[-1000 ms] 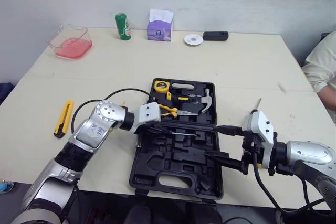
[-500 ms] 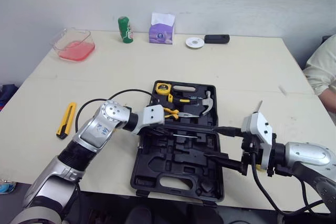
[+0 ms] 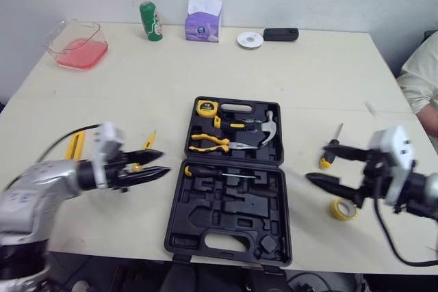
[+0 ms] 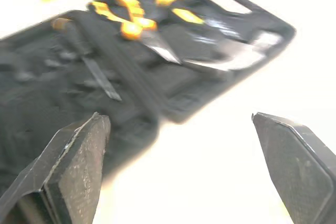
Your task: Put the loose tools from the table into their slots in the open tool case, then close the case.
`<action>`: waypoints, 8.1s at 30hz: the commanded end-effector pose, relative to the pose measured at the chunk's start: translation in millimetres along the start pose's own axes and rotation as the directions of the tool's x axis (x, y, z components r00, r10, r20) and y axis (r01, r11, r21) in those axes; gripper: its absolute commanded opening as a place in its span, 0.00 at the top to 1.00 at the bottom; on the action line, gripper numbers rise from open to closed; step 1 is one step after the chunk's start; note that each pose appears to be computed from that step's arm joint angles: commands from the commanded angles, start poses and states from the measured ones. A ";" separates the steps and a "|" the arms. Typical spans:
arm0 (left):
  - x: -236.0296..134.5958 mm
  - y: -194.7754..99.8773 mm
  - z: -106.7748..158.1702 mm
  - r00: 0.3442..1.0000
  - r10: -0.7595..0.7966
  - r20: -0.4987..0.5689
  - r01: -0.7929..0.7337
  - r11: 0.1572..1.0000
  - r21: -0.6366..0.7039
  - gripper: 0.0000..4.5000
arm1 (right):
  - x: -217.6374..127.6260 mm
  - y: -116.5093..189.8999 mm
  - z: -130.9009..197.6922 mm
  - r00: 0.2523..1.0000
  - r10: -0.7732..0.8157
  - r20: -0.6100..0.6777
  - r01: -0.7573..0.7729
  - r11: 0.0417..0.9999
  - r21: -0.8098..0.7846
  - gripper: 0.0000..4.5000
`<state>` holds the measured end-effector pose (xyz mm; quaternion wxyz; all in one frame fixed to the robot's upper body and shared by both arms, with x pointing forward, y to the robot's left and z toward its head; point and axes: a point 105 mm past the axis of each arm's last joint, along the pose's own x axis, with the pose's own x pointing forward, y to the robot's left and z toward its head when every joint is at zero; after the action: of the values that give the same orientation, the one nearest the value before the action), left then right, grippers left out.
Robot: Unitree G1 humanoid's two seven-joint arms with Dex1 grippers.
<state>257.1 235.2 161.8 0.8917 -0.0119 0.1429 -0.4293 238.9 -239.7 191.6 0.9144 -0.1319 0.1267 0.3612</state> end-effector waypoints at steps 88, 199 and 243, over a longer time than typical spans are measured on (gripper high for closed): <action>38.7 -64.8 18.7 0.813 -0.422 -0.402 0.563 0.745 0.357 0.00 | 88.1 69.1 34.8 0.942 0.328 0.067 -0.321 0.942 -0.099 0.80; 73.7 -82.2 30.5 0.829 -0.464 -0.312 0.560 0.692 0.455 0.00 | 145.1 104.0 -36.7 0.848 0.490 -0.203 -0.527 0.817 -0.233 0.99; -112.8 75.7 -3.5 0.845 0.533 -0.030 -0.527 0.842 0.114 0.00 | -41.4 -59.9 -12.8 0.983 -0.173 -0.053 0.166 0.979 -0.119 0.01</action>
<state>241.2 394.2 162.0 0.9733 0.0743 0.1625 -0.1440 247.9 -337.7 185.5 0.9334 -0.2071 0.1580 0.2470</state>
